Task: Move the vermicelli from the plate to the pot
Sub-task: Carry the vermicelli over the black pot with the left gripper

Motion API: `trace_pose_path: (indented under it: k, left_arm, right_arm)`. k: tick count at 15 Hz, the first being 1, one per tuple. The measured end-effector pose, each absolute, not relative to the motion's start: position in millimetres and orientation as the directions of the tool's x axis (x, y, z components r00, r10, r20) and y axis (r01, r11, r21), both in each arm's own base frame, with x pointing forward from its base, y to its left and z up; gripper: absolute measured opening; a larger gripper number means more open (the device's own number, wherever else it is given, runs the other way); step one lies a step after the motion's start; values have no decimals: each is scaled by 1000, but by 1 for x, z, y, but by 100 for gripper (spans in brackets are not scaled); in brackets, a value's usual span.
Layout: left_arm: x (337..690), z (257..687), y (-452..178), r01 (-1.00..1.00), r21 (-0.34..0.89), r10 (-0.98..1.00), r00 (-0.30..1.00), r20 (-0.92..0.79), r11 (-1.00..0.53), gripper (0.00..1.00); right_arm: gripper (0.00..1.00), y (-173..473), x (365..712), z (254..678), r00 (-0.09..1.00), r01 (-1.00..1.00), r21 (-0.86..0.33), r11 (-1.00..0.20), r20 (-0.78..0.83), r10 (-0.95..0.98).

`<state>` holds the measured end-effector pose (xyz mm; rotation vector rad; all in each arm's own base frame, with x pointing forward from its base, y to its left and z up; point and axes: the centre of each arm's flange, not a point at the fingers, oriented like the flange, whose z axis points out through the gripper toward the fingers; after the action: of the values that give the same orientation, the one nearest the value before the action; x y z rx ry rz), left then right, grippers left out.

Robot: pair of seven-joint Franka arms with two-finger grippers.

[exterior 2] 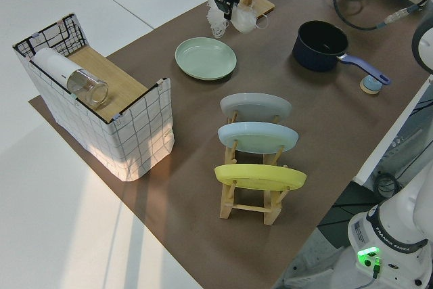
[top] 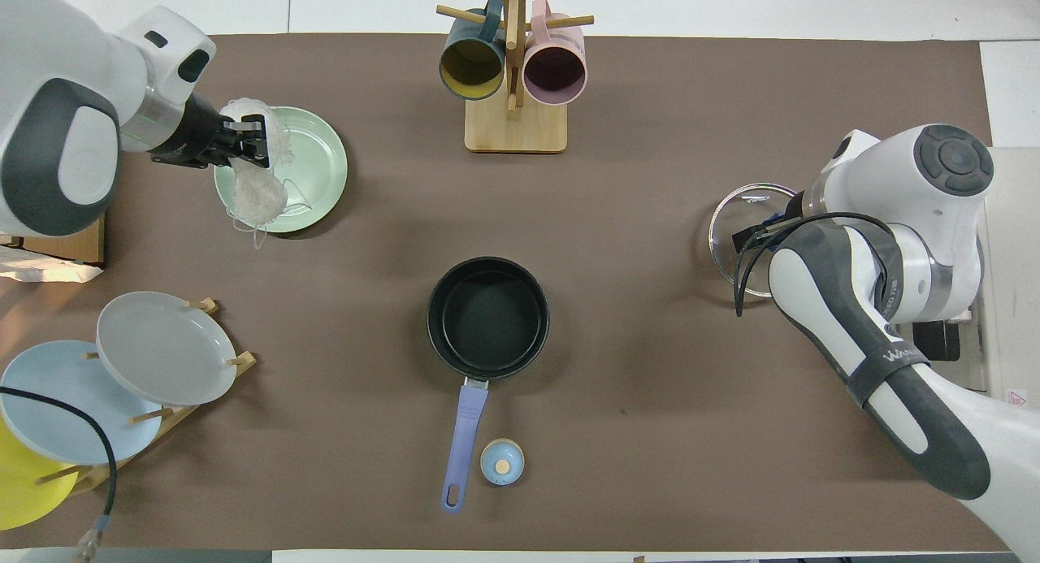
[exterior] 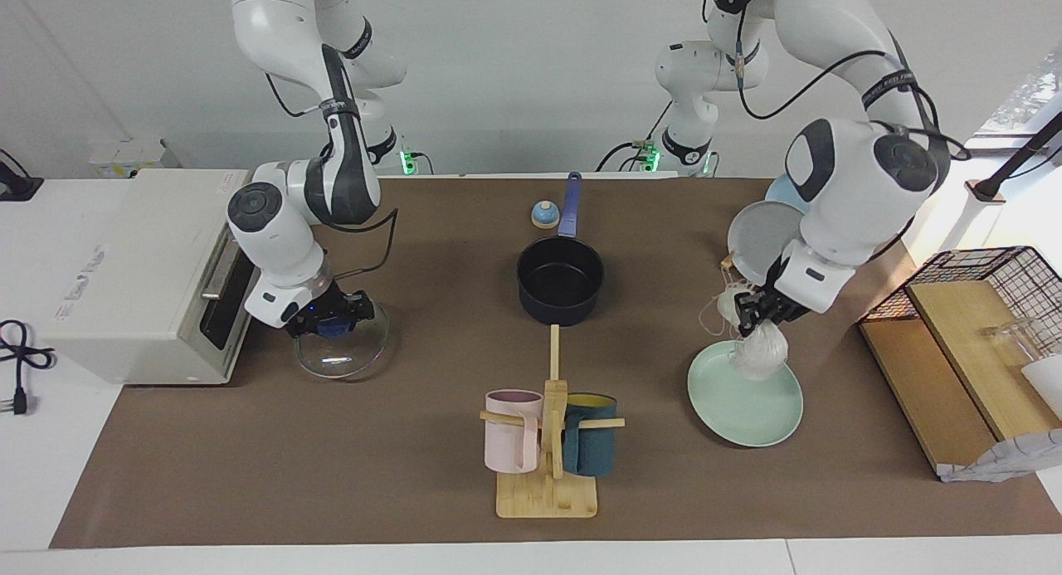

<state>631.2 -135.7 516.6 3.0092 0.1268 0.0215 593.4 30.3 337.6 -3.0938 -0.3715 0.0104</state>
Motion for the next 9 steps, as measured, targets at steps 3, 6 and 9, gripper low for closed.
trace_pose_path:
  k: [3,6,9]
  left_arm:
    - [584,569,-185,113,148,110,993,-34,-982,25]
    - [540,592,-242,108,146,98,992,-74,-983,25]
    - [499,575,-298,75,126,62,993,-99,-989,25]
  right_arm:
    - [47,35,594,343,969,245,-29,-969,-8,245]
    - [47,53,601,374,961,274,-38,-961,-33,275]
    - [46,64,605,407,955,292,-42,-955,-45,294]
